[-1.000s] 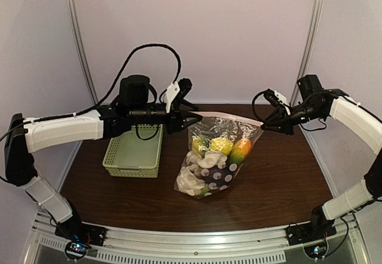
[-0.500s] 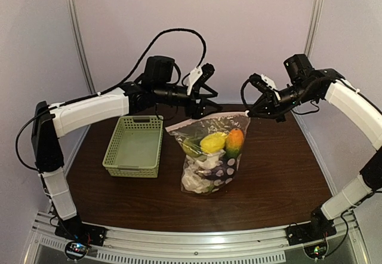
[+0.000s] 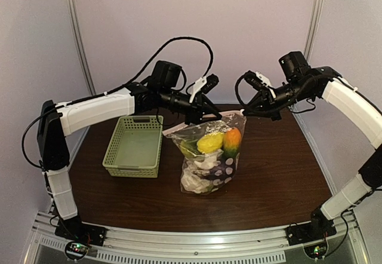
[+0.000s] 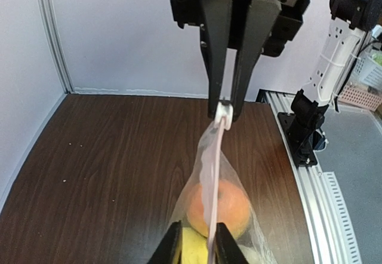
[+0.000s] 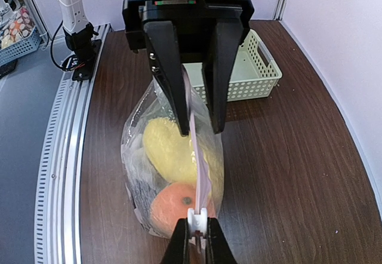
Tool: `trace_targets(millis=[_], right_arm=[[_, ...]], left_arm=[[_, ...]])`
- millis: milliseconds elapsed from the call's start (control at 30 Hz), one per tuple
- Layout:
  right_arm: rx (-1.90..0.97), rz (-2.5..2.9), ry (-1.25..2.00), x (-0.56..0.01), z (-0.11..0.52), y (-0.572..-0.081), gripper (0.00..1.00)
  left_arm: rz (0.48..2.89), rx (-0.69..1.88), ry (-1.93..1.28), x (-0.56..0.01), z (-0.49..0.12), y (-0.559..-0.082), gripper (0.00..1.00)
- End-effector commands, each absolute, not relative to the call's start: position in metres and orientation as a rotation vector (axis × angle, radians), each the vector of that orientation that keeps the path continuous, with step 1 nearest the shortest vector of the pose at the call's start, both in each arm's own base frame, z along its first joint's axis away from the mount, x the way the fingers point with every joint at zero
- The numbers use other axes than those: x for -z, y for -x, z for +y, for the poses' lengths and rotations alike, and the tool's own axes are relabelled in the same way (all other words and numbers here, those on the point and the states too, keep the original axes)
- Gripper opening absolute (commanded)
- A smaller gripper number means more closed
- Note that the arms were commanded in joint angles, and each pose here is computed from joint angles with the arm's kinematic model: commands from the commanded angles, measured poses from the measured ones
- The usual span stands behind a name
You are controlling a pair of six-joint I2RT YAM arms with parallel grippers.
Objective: Open the zip-top bag and remove the fake food
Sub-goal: Pass from the right arm to the left, then pass from the left arm to the right
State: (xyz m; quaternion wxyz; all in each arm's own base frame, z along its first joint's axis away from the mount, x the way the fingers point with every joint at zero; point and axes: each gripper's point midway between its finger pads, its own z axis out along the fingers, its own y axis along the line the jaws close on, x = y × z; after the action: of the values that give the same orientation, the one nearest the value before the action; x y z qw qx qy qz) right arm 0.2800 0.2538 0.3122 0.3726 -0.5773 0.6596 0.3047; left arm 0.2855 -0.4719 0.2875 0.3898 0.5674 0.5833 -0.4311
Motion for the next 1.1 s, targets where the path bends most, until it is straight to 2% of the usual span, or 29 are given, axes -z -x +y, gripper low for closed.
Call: trace_targets(millis=[0,67,167,333,400,533,633,800,967,1000,1067], right_arm=[[-0.813,1.653,1.452,-0.327,0.263,-0.285,0.00],[-0.805,1.663,1.439,-0.327,0.263,-0.288,0.05],[-0.755,1.695,1.411,-0.321,0.258,-0.295,0.13],[-0.744,1.715,1.379,-0.312,0.249,-0.299,0.40],[-0.759,1.718,1.385,-0.307,0.250,-0.298,0.44],[-0.806,1.714,1.392,-0.302,0.254,-0.297,0.46],[-0.842,1.702,1.396,-0.302,0.258,-0.296,0.43],[-0.910,1.678,1.405,-0.304,0.265,-0.291,0.30],[-0.936,1.685,1.419,-0.297,0.269,-0.290,0.04],[-0.935,1.686,1.420,-0.297,0.269,-0.290,0.00],[-0.923,1.686,1.420,-0.299,0.268,-0.290,0.00]], left_arm=[[1.493,1.108,-1.476,-0.286,-0.476,-0.280,0.10],[1.471,1.119,-1.484,-0.291,-0.475,-0.275,0.00],[1.426,1.153,-1.493,-0.305,-0.473,-0.266,0.00],[1.365,1.148,-1.472,-0.327,-0.465,-0.257,0.00],[1.355,1.140,-1.465,-0.331,-0.462,-0.256,0.00],[1.353,1.132,-1.463,-0.332,-0.461,-0.256,0.00],[1.355,1.134,-1.463,-0.331,-0.461,-0.256,0.00],[1.353,1.133,-1.459,-0.330,-0.461,-0.257,0.00],[1.355,1.130,-1.457,-0.330,-0.461,-0.257,0.00],[1.357,1.127,-1.457,-0.329,-0.461,-0.258,0.00],[1.366,1.112,-1.452,-0.327,-0.461,-0.260,0.00]])
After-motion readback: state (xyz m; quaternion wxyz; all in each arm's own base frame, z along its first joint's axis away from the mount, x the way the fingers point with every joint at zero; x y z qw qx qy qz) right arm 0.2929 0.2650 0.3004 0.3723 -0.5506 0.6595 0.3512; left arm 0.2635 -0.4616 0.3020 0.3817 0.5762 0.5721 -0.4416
